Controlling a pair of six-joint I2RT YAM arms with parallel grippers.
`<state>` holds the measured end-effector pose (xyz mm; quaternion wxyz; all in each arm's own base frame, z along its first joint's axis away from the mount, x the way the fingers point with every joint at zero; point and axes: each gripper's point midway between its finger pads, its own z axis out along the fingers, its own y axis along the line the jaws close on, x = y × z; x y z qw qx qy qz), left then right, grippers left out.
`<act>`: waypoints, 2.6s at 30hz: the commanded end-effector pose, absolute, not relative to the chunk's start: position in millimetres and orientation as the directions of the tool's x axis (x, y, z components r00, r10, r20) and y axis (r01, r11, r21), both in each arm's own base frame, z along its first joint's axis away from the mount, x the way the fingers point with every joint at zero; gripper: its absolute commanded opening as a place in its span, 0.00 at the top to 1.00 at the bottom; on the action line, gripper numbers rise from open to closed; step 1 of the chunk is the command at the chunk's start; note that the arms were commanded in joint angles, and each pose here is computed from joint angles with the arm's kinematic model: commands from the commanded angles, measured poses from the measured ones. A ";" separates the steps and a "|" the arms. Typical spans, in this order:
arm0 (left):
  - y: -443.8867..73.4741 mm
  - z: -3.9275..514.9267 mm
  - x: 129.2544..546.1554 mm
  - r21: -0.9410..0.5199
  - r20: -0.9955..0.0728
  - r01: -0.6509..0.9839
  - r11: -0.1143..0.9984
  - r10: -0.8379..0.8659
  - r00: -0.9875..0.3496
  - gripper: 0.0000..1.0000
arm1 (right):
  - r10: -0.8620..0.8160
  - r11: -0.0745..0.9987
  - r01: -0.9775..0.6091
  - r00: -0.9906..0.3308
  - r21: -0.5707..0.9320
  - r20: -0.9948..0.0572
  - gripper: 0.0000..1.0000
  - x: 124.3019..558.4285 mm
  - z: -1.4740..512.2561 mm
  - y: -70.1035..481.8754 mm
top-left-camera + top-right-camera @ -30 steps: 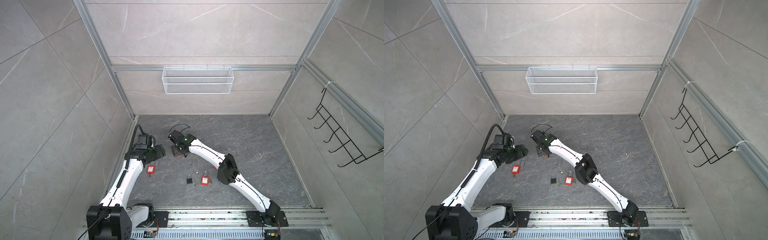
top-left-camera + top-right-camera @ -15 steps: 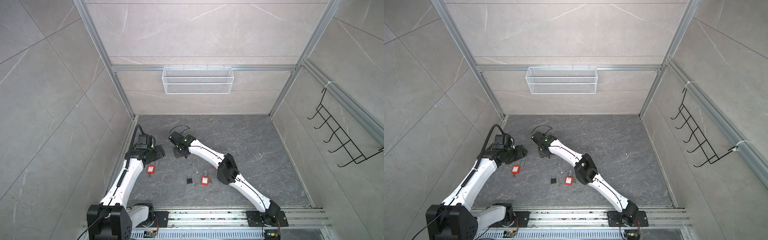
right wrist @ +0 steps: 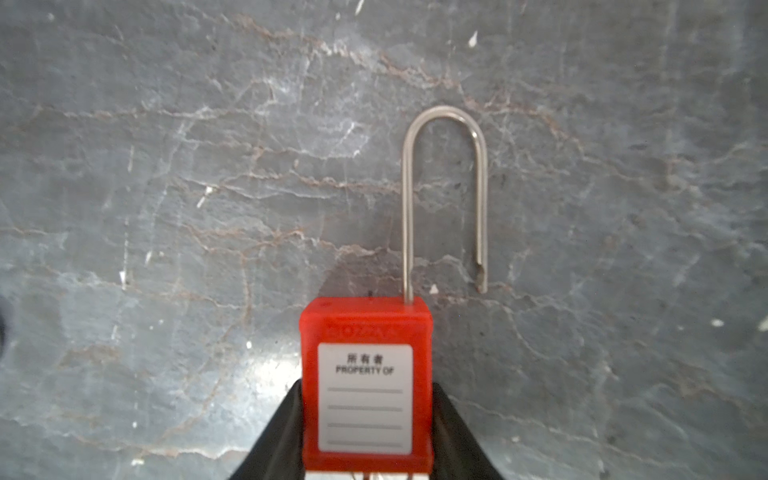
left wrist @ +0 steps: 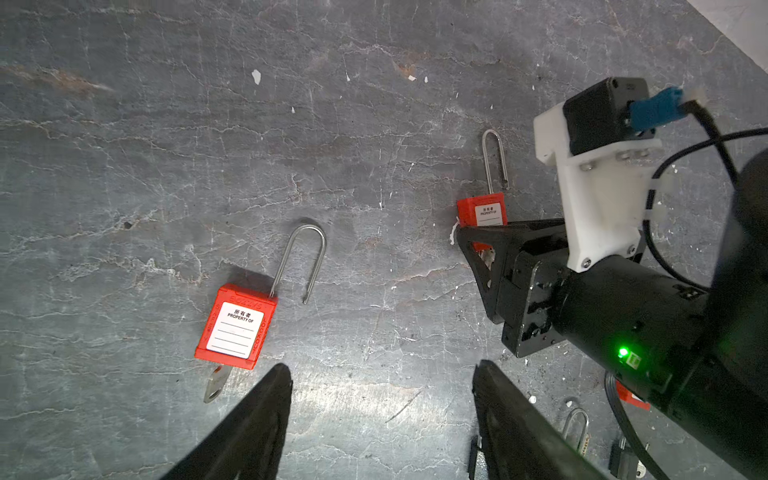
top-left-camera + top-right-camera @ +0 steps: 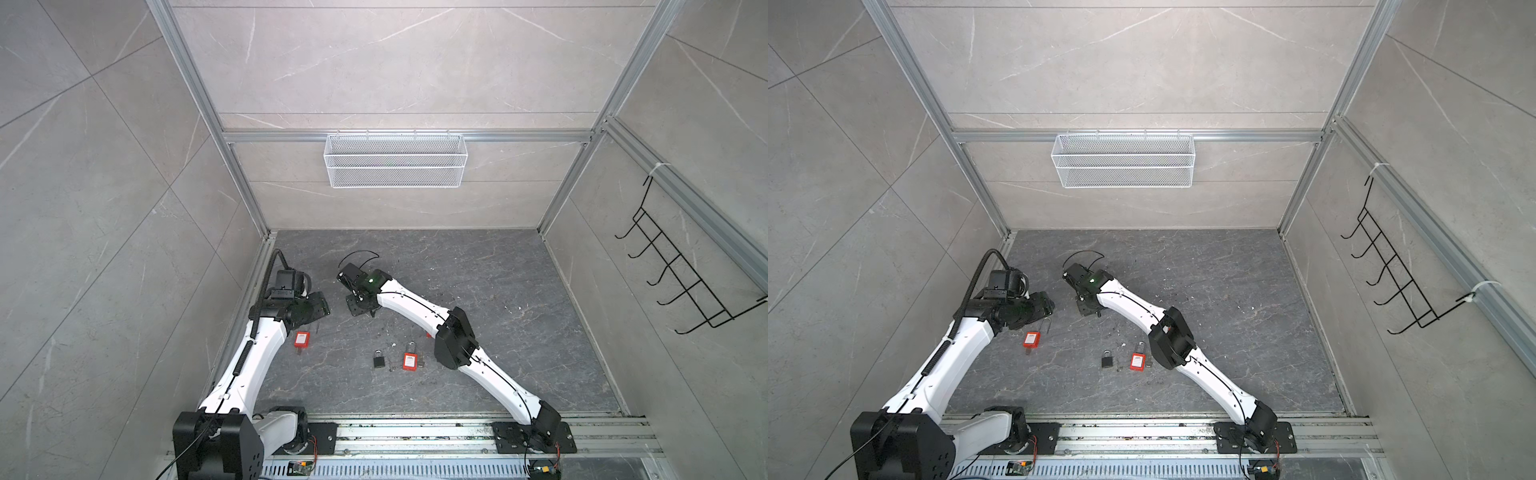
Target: Lock with the key
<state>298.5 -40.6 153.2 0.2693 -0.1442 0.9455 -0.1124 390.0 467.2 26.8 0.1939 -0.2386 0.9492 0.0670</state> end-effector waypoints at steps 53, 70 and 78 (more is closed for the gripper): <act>-260.1 253.7 223.3 0.109 -0.932 0.993 0.037 0.352 0.090 0.59 | -0.758 0.268 -0.957 -0.140 -0.110 -0.637 0.80 208.3 226.8 279.7; -277.9 248.4 213.8 0.082 -0.937 0.996 -0.028 0.338 0.087 0.92 | -0.760 0.211 -0.967 -0.072 -0.141 -0.647 0.80 205.8 241.1 283.4; -278.3 250.2 207.1 0.045 -0.945 0.998 -0.044 0.323 0.056 1.00 | -0.759 0.225 -0.957 -0.054 -0.183 -0.648 0.73 211.4 247.0 281.2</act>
